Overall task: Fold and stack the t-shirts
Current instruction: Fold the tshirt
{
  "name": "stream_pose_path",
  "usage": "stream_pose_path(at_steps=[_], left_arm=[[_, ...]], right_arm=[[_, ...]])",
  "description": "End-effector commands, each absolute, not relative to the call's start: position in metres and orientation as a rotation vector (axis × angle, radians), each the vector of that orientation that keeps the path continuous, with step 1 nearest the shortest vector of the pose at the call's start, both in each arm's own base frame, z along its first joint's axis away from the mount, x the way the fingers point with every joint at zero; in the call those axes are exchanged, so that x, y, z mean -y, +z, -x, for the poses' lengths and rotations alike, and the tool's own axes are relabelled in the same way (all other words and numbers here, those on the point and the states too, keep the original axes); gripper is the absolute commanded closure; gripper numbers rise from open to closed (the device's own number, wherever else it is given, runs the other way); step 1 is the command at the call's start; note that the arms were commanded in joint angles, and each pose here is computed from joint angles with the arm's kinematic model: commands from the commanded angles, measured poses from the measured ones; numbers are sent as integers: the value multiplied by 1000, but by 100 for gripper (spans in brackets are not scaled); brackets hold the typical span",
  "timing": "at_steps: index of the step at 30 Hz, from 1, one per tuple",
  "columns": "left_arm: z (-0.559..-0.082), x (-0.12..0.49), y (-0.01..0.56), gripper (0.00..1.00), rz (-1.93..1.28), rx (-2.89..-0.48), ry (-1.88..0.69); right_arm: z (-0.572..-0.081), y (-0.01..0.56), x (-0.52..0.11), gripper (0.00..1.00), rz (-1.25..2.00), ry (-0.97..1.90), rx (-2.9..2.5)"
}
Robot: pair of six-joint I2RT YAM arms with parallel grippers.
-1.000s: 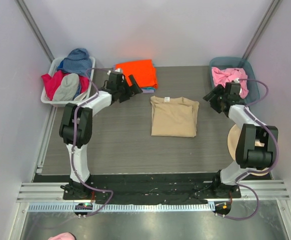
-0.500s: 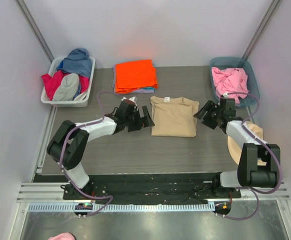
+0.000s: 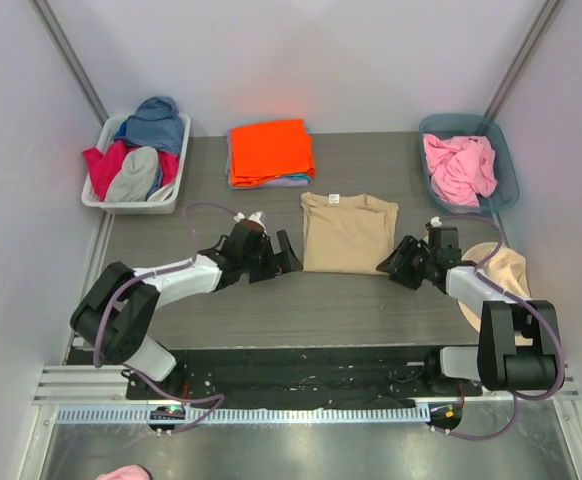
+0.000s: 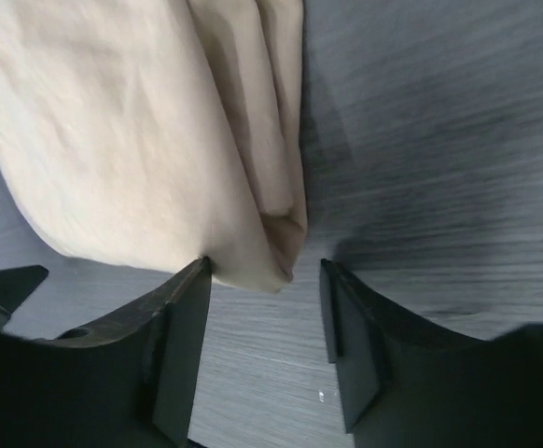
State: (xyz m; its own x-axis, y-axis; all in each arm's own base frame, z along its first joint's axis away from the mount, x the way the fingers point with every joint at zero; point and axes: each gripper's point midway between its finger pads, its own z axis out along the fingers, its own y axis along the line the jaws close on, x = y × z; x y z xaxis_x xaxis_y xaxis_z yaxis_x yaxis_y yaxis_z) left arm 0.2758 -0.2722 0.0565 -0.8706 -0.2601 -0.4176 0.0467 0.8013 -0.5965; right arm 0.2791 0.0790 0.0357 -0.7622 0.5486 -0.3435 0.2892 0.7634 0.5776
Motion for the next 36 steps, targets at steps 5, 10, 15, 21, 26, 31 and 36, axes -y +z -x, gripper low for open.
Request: stream_pose_path(at_steps=[5,10,15,21,26,31,36], left_arm=[[-265,257,99,0,181,-2387,-860],[-256,241,114,0,190,-2359,-829],[-250,234,114,0,191,-2367,-805],[-246,231,111,0,197,-2373,-803],[-243,229,112,0,195,-2378,-801],[-241,225,112,0,201,-2374,-790],[-239,223,110,0,205,-2379,-783]], right_arm=[[-258,34,-123,53,-594,777,-2411],[-244,35,-168,54,-520,821,-2397],[-239,37,-166,38,-509,688,-2440],[-254,59,-117,28,-535,382,-2347],[-265,62,-90,27,-585,223,-2331],[-280,63,-71,27,-600,126,-2317],[-297,59,-61,27,-593,96,-2317]])
